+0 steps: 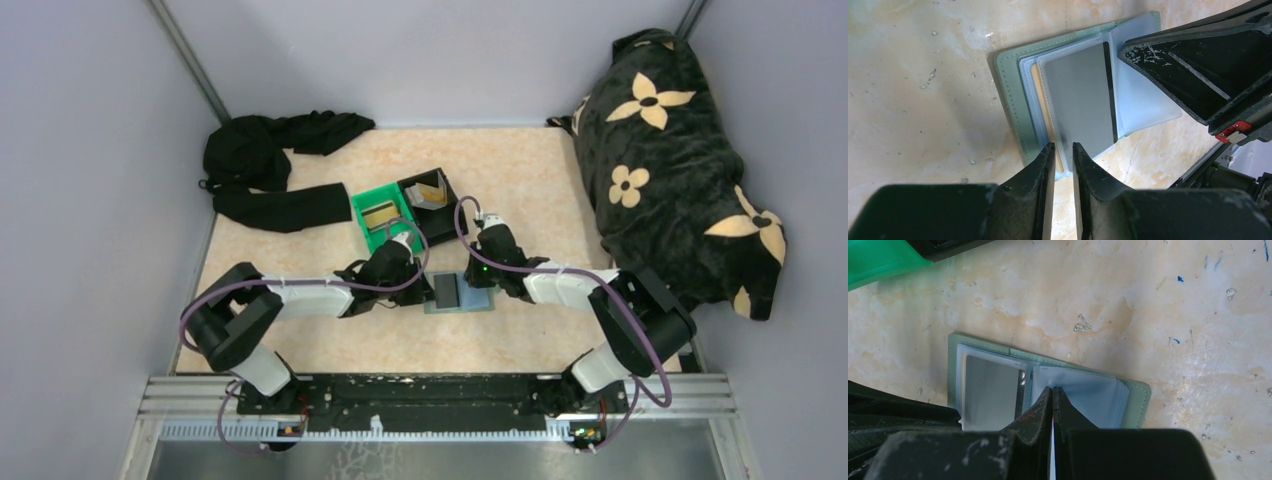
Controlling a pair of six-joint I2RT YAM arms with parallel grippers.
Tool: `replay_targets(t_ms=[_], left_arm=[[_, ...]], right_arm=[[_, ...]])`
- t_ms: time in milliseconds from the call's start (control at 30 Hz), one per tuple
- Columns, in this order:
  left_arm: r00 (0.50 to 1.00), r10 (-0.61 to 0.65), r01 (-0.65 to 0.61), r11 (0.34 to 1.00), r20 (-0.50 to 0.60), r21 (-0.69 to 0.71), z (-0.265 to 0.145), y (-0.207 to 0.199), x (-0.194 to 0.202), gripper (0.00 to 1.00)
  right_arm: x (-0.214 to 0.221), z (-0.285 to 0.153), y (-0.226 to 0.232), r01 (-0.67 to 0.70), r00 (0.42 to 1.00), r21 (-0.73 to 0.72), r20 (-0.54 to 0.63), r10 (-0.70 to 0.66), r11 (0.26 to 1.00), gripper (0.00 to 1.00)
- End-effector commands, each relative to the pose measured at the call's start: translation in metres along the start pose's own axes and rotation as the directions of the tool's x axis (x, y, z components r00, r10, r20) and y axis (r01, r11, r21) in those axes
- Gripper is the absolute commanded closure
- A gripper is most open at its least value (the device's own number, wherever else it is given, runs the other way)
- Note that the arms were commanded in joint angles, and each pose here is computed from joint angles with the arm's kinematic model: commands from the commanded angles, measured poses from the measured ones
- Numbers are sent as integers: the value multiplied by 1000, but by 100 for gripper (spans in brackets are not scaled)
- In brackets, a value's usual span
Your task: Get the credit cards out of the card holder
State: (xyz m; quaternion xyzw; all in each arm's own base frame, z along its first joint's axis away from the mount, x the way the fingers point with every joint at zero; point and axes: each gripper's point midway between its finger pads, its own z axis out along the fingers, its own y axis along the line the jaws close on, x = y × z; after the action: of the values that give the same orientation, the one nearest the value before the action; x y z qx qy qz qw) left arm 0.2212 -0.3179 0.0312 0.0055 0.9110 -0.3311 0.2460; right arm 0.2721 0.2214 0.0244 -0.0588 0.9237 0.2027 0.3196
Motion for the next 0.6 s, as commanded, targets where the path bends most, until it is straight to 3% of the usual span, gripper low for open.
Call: replay_targets(t_ms=[0,233,567], left_arm=[[1000,-3,4,999,-3,47,4,-9,-5,74],[999,-17,20,998,-40,64,11,-8,1,65],[999,-15,22,988,-46,150,5,-34,-9,64]], right_arm=[[31,5,-17,19,996,59,-94,-13,998,100],[33,5,-17,18,995,57,-96,-12,998,100],[41,10,-17,9,993,47,-116,-3,999,100]])
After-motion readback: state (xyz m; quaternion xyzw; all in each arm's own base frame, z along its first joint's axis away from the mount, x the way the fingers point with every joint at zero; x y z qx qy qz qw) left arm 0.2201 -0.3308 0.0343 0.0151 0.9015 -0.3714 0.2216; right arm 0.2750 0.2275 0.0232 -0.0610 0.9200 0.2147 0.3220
